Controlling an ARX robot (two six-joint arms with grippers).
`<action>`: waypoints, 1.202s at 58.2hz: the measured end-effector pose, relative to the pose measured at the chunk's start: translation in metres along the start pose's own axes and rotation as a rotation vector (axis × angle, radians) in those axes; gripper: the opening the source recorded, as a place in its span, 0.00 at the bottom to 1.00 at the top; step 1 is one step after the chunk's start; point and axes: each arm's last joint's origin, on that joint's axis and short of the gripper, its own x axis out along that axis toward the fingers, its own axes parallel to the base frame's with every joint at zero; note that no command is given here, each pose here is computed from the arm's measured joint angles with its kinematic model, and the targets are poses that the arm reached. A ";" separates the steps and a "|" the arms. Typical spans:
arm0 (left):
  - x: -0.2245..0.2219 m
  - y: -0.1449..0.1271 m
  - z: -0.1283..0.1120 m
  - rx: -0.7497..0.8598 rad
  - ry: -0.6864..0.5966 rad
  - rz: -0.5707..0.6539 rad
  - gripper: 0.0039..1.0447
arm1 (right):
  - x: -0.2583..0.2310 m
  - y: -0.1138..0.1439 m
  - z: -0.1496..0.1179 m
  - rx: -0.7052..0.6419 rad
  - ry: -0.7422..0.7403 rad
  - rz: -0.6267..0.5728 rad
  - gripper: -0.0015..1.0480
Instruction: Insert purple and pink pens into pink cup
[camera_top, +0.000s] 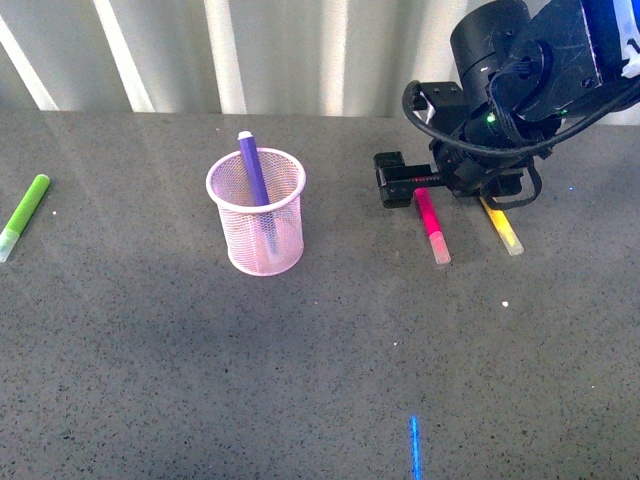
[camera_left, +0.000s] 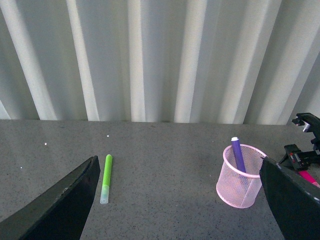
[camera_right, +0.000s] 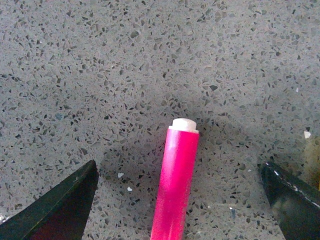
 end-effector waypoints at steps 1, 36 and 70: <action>0.000 0.000 0.000 0.000 0.000 0.000 0.94 | 0.001 0.000 0.000 0.000 0.000 -0.002 0.93; 0.000 0.000 0.000 0.000 0.000 0.000 0.94 | 0.004 0.012 -0.004 0.040 -0.012 0.027 0.16; 0.000 0.000 0.000 0.000 0.000 0.000 0.94 | -0.077 0.046 0.015 -0.100 -0.631 0.239 0.11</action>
